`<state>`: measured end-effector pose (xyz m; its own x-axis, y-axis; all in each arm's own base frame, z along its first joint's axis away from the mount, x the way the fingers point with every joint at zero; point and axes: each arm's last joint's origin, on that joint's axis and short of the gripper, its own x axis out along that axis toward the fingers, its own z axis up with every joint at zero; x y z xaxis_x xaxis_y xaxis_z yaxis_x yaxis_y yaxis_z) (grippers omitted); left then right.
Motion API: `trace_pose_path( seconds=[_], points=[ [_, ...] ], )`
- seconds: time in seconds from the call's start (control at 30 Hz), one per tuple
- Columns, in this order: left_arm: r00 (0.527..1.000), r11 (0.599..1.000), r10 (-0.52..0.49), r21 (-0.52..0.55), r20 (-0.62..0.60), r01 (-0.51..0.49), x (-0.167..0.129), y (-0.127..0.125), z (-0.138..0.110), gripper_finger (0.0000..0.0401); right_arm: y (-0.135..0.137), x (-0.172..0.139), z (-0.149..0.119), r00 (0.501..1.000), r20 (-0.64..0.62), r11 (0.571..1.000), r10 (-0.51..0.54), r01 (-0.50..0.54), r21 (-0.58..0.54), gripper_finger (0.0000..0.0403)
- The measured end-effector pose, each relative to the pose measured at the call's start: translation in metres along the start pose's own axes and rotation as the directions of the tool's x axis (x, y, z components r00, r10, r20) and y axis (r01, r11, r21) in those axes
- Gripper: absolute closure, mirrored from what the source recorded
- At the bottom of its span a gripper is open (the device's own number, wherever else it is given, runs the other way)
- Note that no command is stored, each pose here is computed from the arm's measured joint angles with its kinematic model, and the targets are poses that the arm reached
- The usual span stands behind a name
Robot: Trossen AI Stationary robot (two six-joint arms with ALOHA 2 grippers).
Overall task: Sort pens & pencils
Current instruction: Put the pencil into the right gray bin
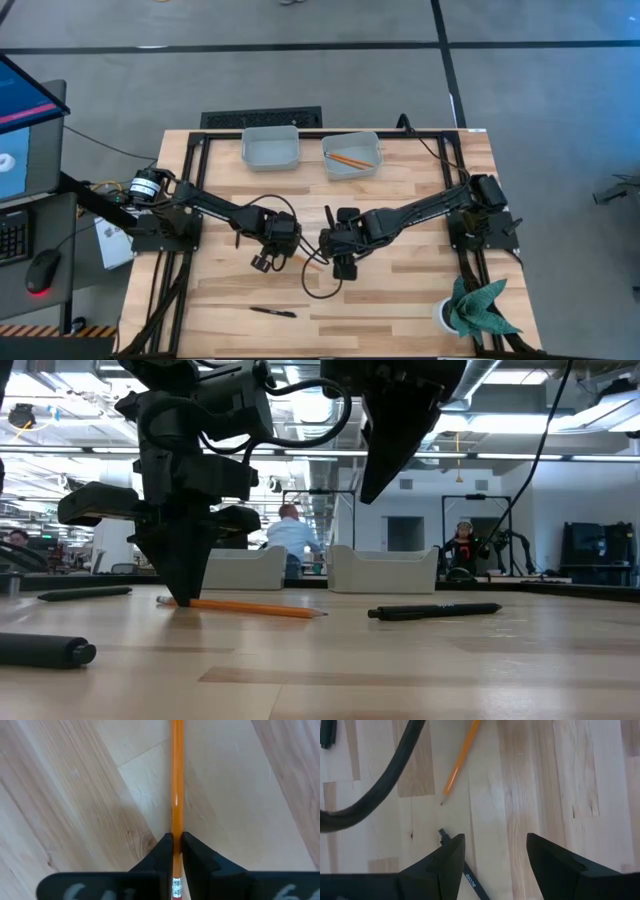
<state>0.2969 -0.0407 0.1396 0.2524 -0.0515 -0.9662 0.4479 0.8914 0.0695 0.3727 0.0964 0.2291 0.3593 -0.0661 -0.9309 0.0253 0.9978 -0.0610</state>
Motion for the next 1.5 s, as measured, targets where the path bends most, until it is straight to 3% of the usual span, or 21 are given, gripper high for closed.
trace_pose_path(
  seconds=[0.5, 0.63, 0.87, 1.2, 1.5],
  points=[
    [1.0, 0.999, 0.022, -0.046, 0.01, -0.022, -0.028, 0.021, 0.021, 0.0383, -0.002, -0.004, -0.005, 0.999, -0.041, 1.0, -0.011, 0.011, -0.004, 0.0168],
    [0.998, 0.994, 0.053, -0.09, -0.029, -0.055, -0.039, 0.034, 0.021, 0.0383, -0.003, -0.013, -0.006, 0.999, -0.022, 0.999, -0.033, 0.033, -0.005, 0.0168],
    [0.996, 0.981, 0.073, -0.175, -0.043, -0.08, -0.058, 0.055, 0.023, 0.0383, -0.011, -0.048, -0.003, 0.99, 0.116, 0.997, -0.078, 0.076, 0.026, 0.0168],
    [0.988, 0.968, 0.141, -0.217, 0.058, -0.125, -0.099, 0.072, 0.032, 0.0383, -0.016, -0.067, -0.006, 0.985, 0.158, 0.997, -0.076, 0.07, 0.038, 0.0168],
    [0.972, 0.956, 0.188, -0.253, 0.143, -0.148, -0.132, 0.08, 0.048, 0.0383, -0.018, -0.068, -0.006, 0.972, 0.17, 0.987, -0.162, 0.156, 0.049, 0.0168]
  ],
)
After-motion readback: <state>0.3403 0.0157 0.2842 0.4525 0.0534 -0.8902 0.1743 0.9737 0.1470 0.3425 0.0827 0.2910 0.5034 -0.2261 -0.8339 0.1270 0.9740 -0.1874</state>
